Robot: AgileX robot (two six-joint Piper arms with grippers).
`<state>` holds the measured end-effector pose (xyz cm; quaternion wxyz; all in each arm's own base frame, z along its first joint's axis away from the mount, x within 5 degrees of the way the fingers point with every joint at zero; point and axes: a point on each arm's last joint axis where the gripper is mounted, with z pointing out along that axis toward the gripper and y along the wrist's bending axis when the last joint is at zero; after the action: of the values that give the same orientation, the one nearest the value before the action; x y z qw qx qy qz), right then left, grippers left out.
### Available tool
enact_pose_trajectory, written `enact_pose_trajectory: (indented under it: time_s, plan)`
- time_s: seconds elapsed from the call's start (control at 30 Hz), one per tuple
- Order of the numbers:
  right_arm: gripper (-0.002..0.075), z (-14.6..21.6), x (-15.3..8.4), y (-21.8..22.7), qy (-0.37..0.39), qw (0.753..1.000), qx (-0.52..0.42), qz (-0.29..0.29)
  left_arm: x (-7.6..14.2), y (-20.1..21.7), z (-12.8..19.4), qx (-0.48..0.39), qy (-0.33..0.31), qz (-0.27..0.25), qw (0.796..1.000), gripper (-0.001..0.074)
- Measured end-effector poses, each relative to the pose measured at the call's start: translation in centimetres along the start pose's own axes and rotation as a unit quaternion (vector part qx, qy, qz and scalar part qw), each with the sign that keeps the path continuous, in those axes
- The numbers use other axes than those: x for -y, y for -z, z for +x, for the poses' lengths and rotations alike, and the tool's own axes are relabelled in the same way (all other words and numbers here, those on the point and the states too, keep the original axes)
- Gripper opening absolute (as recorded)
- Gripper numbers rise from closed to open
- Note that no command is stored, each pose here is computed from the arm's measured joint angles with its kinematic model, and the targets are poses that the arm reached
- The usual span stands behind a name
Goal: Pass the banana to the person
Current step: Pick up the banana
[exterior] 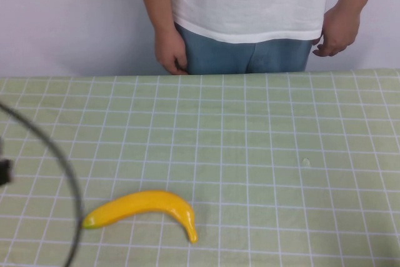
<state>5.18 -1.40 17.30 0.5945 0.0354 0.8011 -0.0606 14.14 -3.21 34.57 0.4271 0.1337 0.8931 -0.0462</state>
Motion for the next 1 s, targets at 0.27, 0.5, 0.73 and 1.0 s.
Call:
enact_pose_trajectory:
  time_s: [0.27, 0.5, 0.73, 1.0]
  plan:
    - [-0.0008, 0.0, 0.0, 0.0, 0.000, 1.000, 0.000, 0.000, 1.3, -7.4, -1.4, -0.184, -0.138, 0.149, 0.962, 0.0038]
    - [-0.0007, 0.0, 0.0, 0.0, 0.000, 1.000, 0.000, 0.000, 1.9, -13.2, -0.7, -0.239, -0.190, 0.238, 0.922, 0.0253]
    - [-0.0007, 0.0, 0.0, 0.0, 0.000, 1.000, 0.000, 0.000, 3.3, -18.0, 0.2, -0.235, -0.252, 0.251, 0.904, 0.0470]
    - [-0.0007, 0.0, 0.0, 0.0, 0.000, 1.000, 0.000, 0.000, 5.8, -22.1, 2.6, -0.272, -0.368, 0.247, 0.854, 0.0488]
